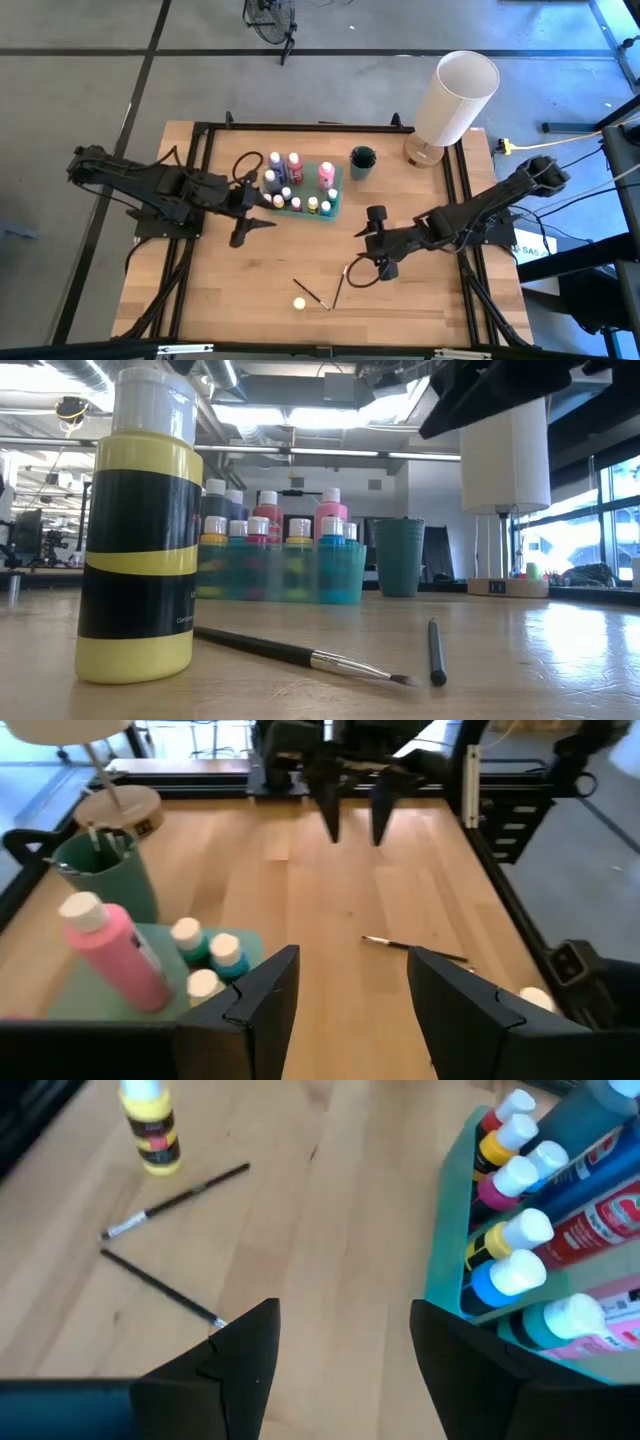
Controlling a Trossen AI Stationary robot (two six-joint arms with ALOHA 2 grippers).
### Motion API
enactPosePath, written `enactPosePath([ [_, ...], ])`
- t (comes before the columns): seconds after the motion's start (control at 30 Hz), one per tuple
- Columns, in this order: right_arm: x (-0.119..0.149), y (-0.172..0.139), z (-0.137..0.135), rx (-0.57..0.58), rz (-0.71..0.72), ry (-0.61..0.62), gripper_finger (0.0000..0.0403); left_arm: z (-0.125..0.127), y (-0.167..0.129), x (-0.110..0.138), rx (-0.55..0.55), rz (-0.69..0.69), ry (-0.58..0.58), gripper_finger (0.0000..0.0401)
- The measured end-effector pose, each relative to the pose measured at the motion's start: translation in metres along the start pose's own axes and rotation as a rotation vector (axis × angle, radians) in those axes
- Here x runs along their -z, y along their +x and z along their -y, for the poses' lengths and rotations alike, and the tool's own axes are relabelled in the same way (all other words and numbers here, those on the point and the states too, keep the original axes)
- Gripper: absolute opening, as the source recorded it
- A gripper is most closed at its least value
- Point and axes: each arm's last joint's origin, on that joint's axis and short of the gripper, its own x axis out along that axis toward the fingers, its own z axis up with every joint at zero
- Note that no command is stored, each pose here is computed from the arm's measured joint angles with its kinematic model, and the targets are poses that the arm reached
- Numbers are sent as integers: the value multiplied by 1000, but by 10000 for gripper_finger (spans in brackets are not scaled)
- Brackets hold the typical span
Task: Pick & Place Paint Supplies
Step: Put the black paint brush into the dark green cup
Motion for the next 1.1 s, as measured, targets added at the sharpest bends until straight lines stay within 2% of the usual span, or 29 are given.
enactPosePath([
  [0.17, 3, 3, -1, 0, -26, -42, 228, 7, -1, 0, 24, 12, -19, 182],
  [0.37, -1, 8, -3, -4, 12, 117, 228, 12, -2, 0, 26, 16, -68, 182],
  [0.43, -3, 10, -3, -6, 31, 128, 228, 14, -2, 1, 23, 17, -76, 182],
  [0.63, 4, 14, -6, -99, -37, -112, 228, 18, -4, 1, -18, 32, -82, 182],
  [0.77, 11, 25, -4, -96, -105, -124, 219, 19, -4, 1, -14, 32, -89, 182],
  [0.9, 18, 41, 0, -100, -165, -131, 191, 20, -4, 1, -10, 35, -87, 182],
  [1.1, 25, 63, 0, -149, -198, -227, 162, 19, -4, 1, -37, 41, -86, 182],
])
